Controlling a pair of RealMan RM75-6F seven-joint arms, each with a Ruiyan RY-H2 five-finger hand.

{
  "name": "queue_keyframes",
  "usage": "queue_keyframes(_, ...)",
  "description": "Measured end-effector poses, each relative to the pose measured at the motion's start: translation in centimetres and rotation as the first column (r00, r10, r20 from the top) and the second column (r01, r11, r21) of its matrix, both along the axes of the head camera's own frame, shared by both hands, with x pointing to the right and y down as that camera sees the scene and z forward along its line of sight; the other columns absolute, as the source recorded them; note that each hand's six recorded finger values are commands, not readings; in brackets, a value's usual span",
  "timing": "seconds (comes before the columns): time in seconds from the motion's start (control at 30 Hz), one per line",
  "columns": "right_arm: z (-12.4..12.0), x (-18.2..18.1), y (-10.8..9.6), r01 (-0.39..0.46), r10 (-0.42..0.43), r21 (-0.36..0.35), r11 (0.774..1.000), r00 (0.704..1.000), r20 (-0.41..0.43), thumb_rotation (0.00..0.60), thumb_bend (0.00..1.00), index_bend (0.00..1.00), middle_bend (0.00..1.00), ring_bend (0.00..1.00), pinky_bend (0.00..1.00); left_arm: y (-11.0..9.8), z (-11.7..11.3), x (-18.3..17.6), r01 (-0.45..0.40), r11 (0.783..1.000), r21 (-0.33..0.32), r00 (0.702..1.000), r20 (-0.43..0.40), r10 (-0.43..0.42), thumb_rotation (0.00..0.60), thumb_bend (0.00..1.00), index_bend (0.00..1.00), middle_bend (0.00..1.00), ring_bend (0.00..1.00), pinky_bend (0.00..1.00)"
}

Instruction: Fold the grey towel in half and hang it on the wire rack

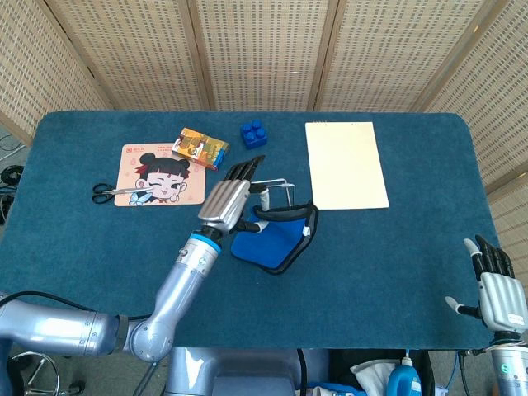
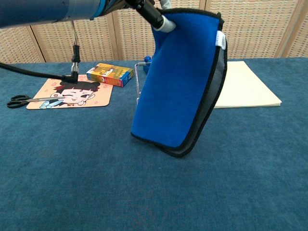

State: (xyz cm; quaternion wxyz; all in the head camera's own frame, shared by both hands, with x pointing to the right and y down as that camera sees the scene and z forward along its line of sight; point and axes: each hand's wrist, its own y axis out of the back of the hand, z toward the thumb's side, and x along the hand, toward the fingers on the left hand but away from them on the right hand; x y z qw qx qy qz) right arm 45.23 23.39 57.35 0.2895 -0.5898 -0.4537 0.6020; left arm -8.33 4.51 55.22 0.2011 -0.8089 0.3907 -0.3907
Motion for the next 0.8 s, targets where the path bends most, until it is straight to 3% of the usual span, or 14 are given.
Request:
queue_keyframes(0.5,0.4,0.9,-0.1,-0.027,0.027,-0.014,1.0,1.0,-0.002,0.6,0.0,0.0,0.0,0.0,0.0,-5.3,-1.7,2.9,0.148,0.988,-0.031,0.986,0.088,-0.145,0.6,0.7,0.89,0.0,0.0,0.0)
queue_keyframes(0.8,0.9,1.4,-0.2,-0.042,0.042,-0.027,0.999,0.999,-0.004,0.6,0.0,0.0,0.0,0.0,0.0,-6.8,-2.7,2.9,0.286,0.957,-0.046,0.951,0.138,-0.277,0.6,0.75,0.9,0.0,0.0,0.0)
